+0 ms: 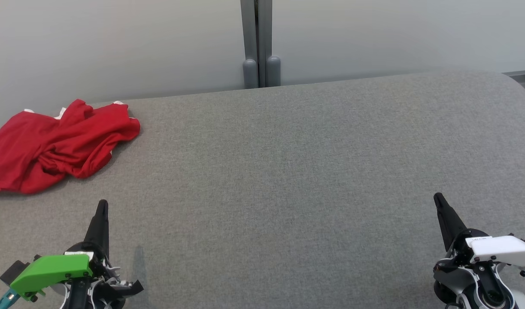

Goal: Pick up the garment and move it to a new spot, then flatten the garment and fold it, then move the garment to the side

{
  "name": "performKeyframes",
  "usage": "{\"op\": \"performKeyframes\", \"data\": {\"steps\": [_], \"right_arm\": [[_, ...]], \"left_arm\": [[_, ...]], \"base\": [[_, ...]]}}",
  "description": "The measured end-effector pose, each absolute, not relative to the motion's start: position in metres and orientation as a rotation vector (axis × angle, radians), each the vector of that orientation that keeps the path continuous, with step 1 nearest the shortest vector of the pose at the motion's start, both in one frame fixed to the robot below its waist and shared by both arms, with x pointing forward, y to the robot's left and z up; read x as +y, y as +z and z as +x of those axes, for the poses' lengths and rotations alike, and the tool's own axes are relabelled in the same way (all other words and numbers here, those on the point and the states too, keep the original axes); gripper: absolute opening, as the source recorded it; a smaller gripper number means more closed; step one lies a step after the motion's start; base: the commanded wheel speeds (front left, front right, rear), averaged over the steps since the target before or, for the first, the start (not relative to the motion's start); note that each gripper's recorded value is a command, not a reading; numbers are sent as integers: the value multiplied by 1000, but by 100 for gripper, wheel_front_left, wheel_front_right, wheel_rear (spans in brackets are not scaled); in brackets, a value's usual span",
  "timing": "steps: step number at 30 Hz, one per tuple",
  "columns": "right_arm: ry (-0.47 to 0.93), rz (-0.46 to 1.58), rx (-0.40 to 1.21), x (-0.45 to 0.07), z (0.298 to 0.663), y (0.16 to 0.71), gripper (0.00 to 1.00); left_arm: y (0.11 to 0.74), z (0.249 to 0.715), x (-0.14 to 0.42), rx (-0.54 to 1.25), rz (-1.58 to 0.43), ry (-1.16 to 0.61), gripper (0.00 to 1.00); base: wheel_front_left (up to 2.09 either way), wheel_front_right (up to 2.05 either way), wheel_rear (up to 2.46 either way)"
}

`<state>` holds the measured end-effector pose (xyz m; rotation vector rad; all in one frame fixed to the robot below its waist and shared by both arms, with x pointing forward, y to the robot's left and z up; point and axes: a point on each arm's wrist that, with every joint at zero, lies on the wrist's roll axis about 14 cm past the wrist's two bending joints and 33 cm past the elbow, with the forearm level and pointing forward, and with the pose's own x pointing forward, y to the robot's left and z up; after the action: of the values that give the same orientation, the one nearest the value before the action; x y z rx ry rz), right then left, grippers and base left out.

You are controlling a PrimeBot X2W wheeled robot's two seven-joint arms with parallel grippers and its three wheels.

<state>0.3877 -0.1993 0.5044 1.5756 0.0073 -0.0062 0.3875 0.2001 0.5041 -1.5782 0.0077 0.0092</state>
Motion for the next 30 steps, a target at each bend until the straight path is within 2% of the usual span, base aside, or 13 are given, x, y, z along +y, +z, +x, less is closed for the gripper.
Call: {"op": "performKeyframes", "data": {"steps": [6, 7, 13, 23, 30], "right_arm": [[-9, 1577, 10, -199, 387, 503, 0], [-18, 1579, 19, -198, 386, 499, 100], [-83, 1595, 83, -194, 373, 472, 100], [-107, 1559, 69, -194, 371, 470, 100], [-126, 1460, 53, -200, 370, 471, 100]], "left_arm": [[503, 387, 200, 10, -1579, 12, 0], [499, 386, 200, 20, -1581, 23, 100], [468, 371, 195, 94, -1592, 94, 100], [471, 369, 187, 86, -1565, 88, 100], [474, 368, 184, 79, -1476, 79, 100]], "base": [[0, 0, 0], [0, 0, 0], [0, 0, 0], [0, 0, 0], [0, 0, 0]]}}
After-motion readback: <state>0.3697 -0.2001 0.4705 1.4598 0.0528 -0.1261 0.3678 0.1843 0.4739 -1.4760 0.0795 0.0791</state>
